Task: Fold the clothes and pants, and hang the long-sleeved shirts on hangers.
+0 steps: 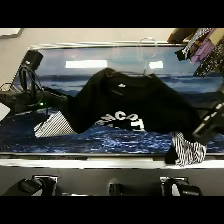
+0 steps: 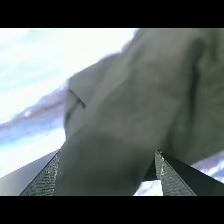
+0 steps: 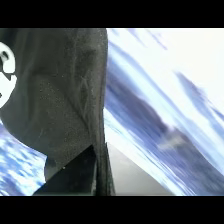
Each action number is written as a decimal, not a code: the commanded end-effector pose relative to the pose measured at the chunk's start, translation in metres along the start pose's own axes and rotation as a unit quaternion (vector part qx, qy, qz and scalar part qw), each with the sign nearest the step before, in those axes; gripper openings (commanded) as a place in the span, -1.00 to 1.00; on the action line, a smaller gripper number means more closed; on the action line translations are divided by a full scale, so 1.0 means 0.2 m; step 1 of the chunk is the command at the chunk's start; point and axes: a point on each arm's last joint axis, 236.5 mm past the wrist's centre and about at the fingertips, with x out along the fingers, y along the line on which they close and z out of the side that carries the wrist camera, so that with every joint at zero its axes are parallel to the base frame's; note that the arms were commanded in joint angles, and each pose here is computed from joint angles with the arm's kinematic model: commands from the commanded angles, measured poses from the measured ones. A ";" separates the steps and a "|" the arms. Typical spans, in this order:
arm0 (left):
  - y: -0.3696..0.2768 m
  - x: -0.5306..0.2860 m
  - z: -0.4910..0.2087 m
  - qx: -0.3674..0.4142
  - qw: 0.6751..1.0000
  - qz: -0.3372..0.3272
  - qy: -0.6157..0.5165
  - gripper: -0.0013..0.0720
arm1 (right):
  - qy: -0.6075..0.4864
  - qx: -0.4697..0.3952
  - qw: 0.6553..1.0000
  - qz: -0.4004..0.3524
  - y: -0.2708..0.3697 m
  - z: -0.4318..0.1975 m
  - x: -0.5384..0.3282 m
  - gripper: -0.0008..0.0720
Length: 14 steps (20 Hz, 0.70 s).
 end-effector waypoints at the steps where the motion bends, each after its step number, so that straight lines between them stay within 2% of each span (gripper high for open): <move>1: 0.01 -0.01 0.09 -0.030 0.999 0.003 -0.038 0.88 | -0.001 0.099 0.987 -0.124 -0.19 -0.05 -0.16 -0.92; 4: 0.01 -0.02 0.13 -0.030 0.998 0.003 -0.057 0.88 | -0.019 0.274 0.917 -0.290 -0.48 -0.18 -0.40 -0.92; 5: 0.01 -0.02 0.14 -0.030 0.998 0.003 -0.059 0.88 | -0.013 0.305 0.892 -0.334 -0.54 -0.26 -0.47 -0.92; 8: 0.01 -0.02 0.14 -0.030 0.998 0.003 -0.061 0.88 | 0.035 0.335 0.856 -0.391 -0.59 -0.42 -0.58 -0.92; 11: 0.01 -0.02 0.14 -0.030 0.998 0.003 -0.061 0.88 | 0.021 0.384 0.799 -0.462 -0.68 -0.50 -0.73 -0.92; 14: 0.01 -0.02 0.14 -0.030 0.998 0.003 -0.060 0.88 | 0.023 0.417 0.758 -0.501 -0.79 -0.50 -0.80 -0.92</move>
